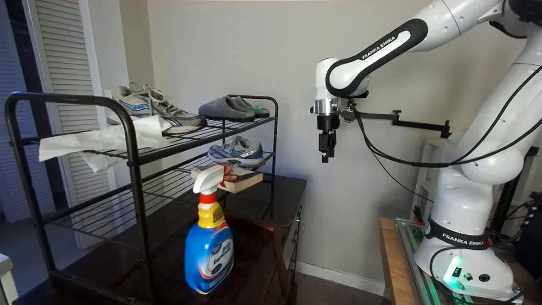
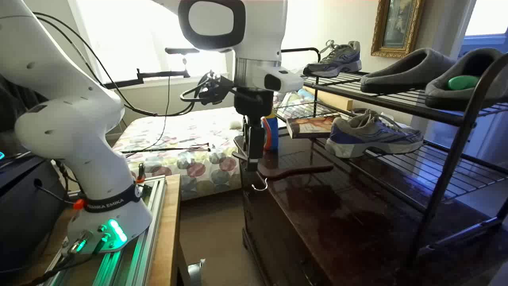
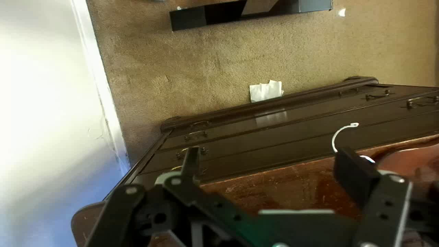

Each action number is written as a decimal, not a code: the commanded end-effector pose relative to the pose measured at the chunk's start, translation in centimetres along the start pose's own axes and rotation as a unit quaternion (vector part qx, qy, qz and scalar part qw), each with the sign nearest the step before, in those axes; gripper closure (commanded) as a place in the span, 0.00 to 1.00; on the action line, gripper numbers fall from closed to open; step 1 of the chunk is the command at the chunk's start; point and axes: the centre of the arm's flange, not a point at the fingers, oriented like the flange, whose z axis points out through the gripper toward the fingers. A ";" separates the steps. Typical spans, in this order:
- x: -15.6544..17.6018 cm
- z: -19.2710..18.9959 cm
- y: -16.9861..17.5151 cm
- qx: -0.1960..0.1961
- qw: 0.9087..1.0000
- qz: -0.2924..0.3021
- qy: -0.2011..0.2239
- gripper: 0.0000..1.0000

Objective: Put the book on the metal rack

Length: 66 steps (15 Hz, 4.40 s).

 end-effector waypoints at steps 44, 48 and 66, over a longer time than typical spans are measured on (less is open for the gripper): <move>3.2 12.6 -7.7 0.566 0.779 0.177 0.204 0.00; 4.5 14.4 -10.6 0.559 0.785 0.148 0.221 0.00; 10.7 14.9 -14.4 0.573 0.749 0.138 0.302 0.00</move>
